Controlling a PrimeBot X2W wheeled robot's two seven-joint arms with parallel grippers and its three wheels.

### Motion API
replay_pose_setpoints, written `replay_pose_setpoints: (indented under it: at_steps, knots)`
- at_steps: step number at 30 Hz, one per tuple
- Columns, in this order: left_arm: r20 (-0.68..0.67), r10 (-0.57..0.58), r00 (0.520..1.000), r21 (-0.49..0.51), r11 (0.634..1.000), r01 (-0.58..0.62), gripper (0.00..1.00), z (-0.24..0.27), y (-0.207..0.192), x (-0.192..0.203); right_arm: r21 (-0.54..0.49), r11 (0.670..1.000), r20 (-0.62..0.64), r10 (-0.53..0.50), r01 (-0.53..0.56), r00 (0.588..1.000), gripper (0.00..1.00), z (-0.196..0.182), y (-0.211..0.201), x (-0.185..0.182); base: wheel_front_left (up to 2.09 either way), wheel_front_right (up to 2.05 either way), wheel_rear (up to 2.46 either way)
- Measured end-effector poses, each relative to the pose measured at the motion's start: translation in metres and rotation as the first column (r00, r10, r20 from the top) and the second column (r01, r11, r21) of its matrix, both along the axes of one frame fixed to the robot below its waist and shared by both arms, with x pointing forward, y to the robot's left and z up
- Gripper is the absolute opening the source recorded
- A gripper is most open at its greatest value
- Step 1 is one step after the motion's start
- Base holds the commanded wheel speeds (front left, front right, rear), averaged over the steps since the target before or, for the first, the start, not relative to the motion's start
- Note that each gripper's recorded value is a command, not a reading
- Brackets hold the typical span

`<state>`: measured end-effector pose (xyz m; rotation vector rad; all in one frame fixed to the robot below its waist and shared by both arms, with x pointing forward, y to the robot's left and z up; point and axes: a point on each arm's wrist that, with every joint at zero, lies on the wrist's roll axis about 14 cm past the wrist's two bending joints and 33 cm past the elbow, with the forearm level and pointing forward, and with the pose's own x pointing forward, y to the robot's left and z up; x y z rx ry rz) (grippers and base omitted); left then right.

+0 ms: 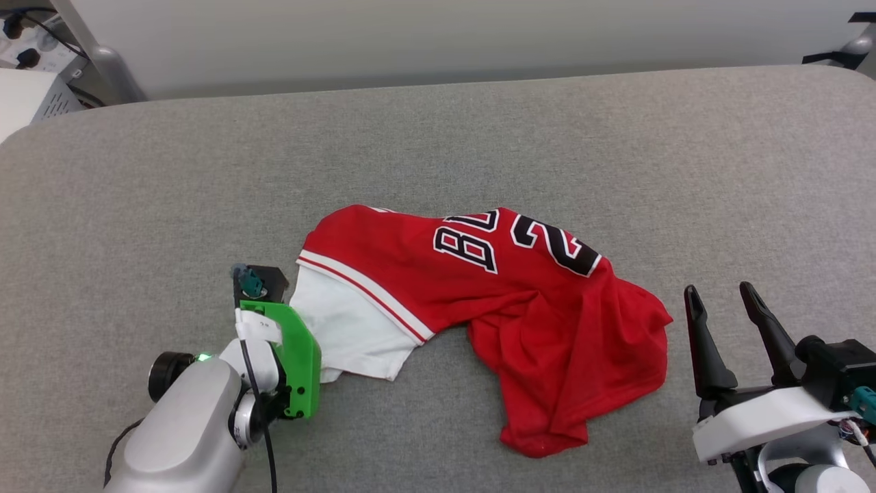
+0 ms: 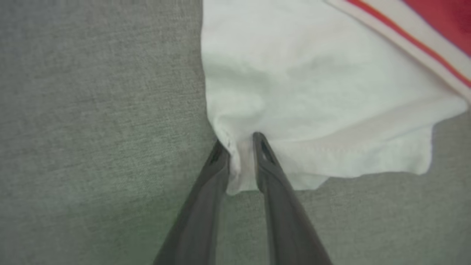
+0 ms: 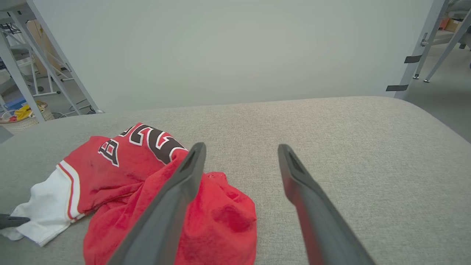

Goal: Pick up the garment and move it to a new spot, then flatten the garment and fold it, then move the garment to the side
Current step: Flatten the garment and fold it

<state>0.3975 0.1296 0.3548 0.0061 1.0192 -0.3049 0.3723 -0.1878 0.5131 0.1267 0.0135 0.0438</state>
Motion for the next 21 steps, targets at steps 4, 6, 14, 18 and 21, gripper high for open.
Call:
replay_pose_setpoints:
  at_steps: [4,6,14,18,21]
  knots:
    - [0.061,-0.016,0.998,0.000,1.000,0.016,0.00,0.005,-0.005,0.007,0.018,1.000,-0.007,-0.004,0.004,1.000,1.00,-0.003,-0.001,0.003,0.00,0.00,0.00]
    - [0.127,0.000,0.992,0.001,1.000,0.000,0.00,0.013,-0.004,0.014,0.015,1.000,-0.004,-0.002,0.002,1.000,1.00,-0.002,-0.001,0.003,0.00,0.00,0.00]
    - [0.408,0.181,0.895,-0.041,0.983,-0.180,0.00,0.084,0.046,0.015,0.014,1.000,0.043,0.026,-0.026,0.999,1.00,0.015,0.007,0.003,0.00,0.00,0.00]
    - [0.361,0.295,0.885,-0.028,0.952,-0.306,0.00,0.071,0.082,-0.024,0.013,0.999,0.052,0.031,-0.032,0.998,1.00,0.018,0.009,0.001,0.00,0.00,0.00]
    - [0.269,0.382,0.884,-0.017,0.920,-0.392,0.00,0.048,0.099,-0.064,0.013,0.999,0.060,0.035,-0.036,0.998,1.00,0.021,0.010,0.001,0.00,0.00,0.00]
